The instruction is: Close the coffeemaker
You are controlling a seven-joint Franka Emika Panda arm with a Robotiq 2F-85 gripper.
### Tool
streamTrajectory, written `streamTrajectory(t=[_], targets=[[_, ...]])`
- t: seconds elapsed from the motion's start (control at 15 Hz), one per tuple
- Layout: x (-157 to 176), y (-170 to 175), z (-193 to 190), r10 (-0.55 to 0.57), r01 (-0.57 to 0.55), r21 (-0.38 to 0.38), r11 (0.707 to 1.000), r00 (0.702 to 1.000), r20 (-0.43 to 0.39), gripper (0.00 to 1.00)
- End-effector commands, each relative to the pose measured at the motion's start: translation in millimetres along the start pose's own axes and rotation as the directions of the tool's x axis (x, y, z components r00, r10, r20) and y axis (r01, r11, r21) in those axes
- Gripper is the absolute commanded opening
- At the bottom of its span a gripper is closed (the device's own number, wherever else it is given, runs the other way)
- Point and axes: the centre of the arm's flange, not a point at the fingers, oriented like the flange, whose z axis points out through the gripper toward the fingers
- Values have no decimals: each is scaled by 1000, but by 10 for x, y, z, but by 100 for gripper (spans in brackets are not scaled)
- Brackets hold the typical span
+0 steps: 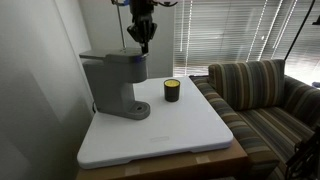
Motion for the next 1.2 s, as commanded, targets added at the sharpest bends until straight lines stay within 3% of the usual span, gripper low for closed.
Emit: streamTrajectory(t=[0.0, 0.73, 1.13], targets=[[-258, 73, 82, 35, -35, 8, 999, 999, -37, 0], [-778, 268, 201, 245, -229, 133, 964, 961, -129, 0], [-886, 366, 208, 248, -233, 118, 965, 960, -130, 0]])
